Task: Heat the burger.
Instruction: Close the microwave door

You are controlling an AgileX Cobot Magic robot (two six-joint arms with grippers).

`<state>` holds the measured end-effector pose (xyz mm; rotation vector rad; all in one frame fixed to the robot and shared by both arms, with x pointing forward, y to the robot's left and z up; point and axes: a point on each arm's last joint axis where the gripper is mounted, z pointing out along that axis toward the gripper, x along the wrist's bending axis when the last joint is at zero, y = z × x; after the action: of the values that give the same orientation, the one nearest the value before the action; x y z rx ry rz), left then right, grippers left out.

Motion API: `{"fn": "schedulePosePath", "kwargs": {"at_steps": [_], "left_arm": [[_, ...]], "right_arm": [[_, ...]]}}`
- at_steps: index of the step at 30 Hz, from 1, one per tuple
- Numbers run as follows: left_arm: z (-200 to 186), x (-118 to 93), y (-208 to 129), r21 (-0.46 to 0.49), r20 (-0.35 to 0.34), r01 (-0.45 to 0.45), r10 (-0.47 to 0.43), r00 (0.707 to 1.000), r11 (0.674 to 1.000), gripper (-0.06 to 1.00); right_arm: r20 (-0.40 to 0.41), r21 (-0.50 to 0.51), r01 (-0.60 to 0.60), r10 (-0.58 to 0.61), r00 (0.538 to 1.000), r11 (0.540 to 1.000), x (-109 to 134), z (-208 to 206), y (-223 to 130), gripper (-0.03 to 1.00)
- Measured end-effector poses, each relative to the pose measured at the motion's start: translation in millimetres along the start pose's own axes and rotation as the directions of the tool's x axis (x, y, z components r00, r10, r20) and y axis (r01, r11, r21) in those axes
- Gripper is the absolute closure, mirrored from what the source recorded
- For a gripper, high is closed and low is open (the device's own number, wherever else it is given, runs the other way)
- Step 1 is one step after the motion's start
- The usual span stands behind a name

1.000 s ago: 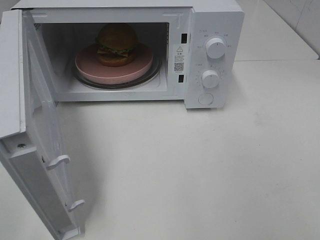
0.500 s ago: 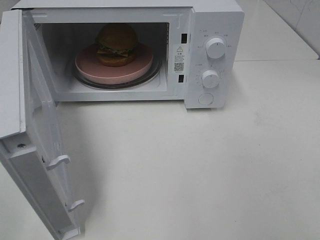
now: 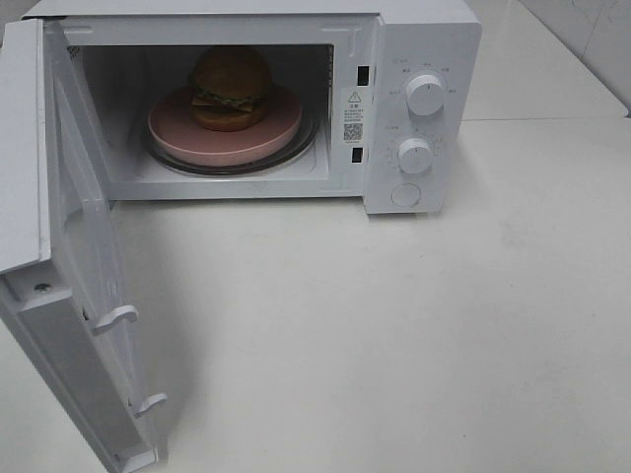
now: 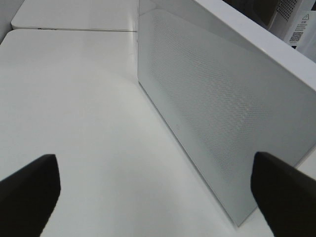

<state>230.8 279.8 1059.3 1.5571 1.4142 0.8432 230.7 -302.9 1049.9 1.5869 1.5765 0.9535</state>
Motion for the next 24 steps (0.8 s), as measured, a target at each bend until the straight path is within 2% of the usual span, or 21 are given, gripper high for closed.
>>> {"fn": "schedulePosePath", "kwargs": {"at_steps": [24], "left_arm": [[0.0, 0.0, 0.0, 0.000, 0.000, 0.000, 0.000, 1.000, 1.000, -0.02]], "right_arm": [[-0.001, -0.001, 0.000, 0.000, 1.000, 1.000, 0.1, 0.0, 0.1, 0.20]]}}
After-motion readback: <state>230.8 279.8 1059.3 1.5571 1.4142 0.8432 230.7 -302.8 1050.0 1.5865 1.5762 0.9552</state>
